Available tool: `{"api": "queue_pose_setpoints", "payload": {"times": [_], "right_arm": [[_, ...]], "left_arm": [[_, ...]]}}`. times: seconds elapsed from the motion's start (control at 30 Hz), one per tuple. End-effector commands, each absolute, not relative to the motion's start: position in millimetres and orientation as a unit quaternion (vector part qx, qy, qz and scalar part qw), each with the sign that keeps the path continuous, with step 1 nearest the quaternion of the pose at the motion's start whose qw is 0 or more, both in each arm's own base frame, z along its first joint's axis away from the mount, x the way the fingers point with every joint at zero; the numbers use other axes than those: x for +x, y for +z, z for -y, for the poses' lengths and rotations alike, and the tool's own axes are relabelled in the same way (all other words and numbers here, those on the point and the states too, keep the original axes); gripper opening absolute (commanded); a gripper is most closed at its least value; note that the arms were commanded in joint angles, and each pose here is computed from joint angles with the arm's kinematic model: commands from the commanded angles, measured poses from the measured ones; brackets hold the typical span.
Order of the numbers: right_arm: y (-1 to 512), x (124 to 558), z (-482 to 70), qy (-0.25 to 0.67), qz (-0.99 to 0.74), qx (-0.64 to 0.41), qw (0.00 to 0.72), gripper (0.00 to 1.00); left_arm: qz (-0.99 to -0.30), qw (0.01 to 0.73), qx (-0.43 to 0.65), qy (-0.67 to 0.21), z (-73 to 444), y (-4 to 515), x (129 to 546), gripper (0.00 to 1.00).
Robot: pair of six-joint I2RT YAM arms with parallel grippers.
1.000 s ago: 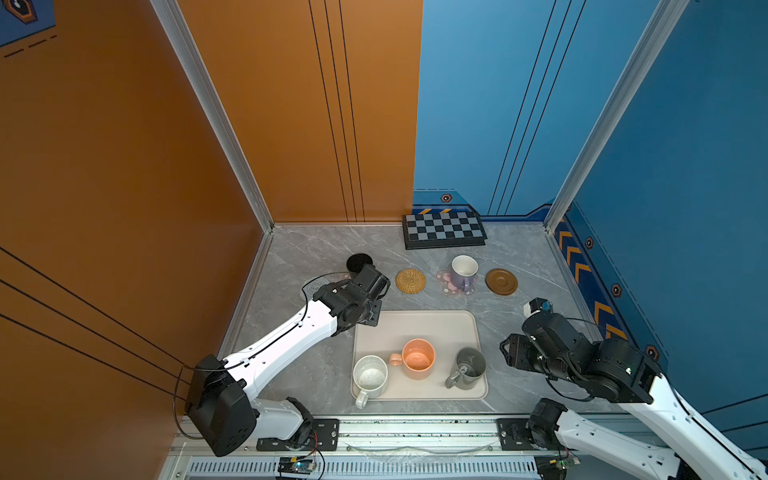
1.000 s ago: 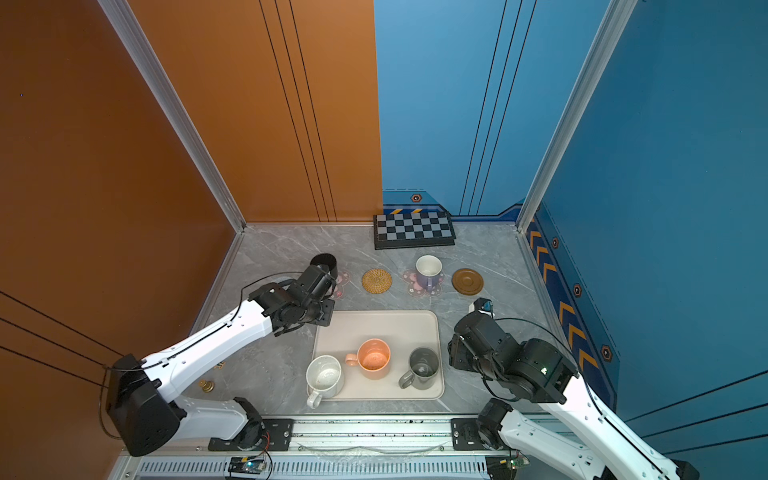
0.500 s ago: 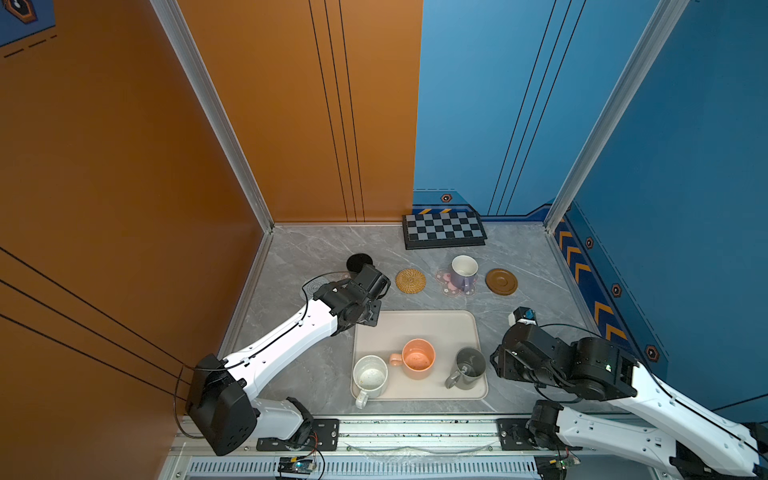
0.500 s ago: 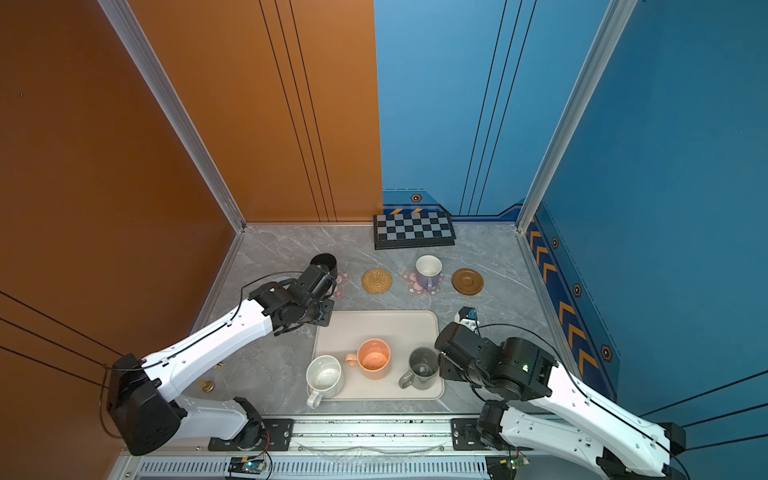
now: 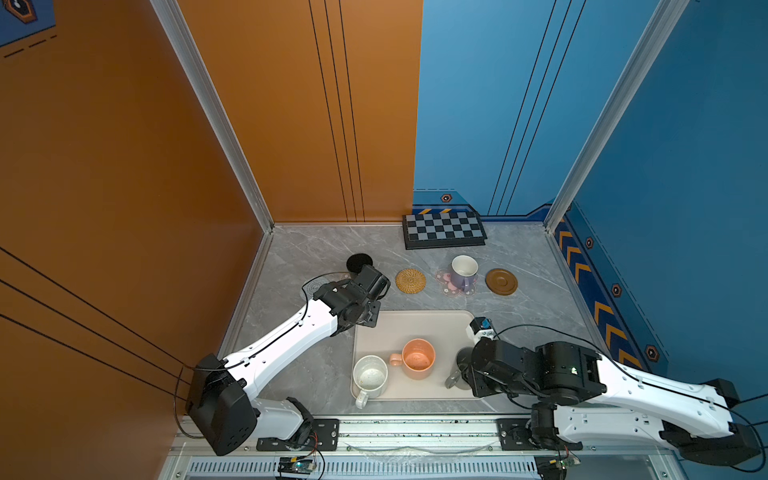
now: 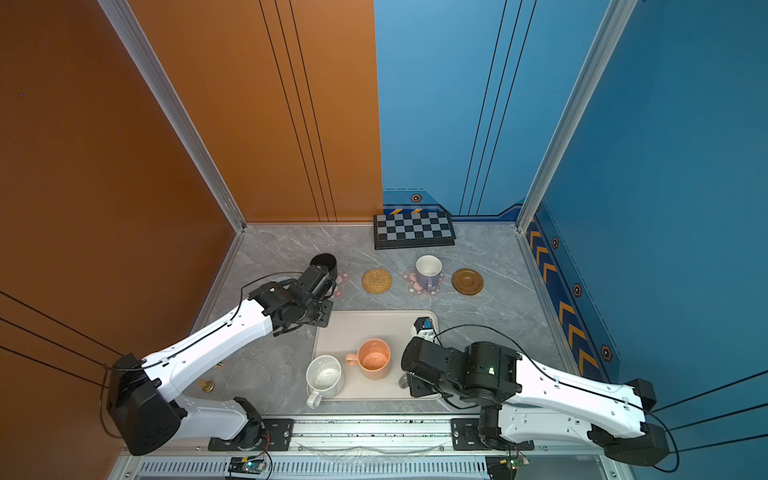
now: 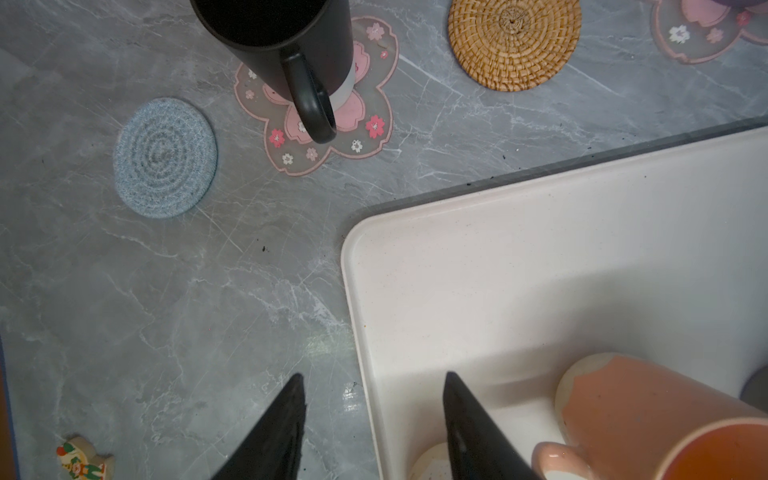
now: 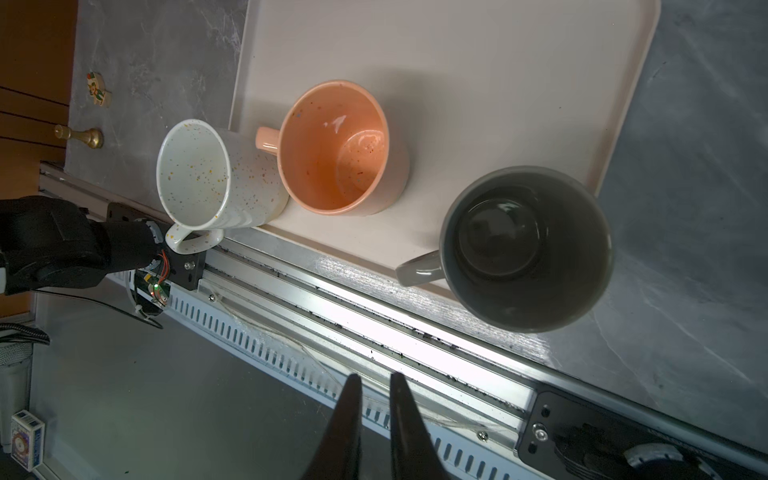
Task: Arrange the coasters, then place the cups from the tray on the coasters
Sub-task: 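Move the right gripper over the grey mug on the tray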
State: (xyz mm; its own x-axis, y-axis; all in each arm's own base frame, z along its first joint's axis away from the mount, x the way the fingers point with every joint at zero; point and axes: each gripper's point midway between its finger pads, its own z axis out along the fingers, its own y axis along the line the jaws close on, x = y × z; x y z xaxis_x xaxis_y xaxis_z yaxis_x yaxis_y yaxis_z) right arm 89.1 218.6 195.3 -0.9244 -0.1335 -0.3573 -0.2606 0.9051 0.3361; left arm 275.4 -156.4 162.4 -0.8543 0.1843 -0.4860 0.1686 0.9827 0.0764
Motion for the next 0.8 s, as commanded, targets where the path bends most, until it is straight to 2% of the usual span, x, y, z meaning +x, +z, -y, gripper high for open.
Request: {"api": "queue_pose_setpoints", "payload": {"times": [0.0, 0.1, 0.37, 0.77], "right_arm": [[198, 92, -243, 0.21, -0.954, -0.128, 0.172, 0.12], [191, 100, -247, 0.186, -0.955, -0.138, 0.186, 0.1], [156, 105, -257, 0.12, -0.967, -0.159, 0.16, 0.07], [129, 121, -247, 0.049, -0.972, -0.146, 0.178, 0.04]], "left_arm": [[-0.96, 0.264, 0.092, 0.019, 154, 175, 276, 0.55], [-0.959, 0.267, 0.087, 0.022, 149, 177, 274, 0.54], [-0.96, 0.266, 0.079, 0.024, 140, 176, 271, 0.53], [-0.962, 0.259, 0.075, 0.029, 136, 170, 269, 0.52]]}}
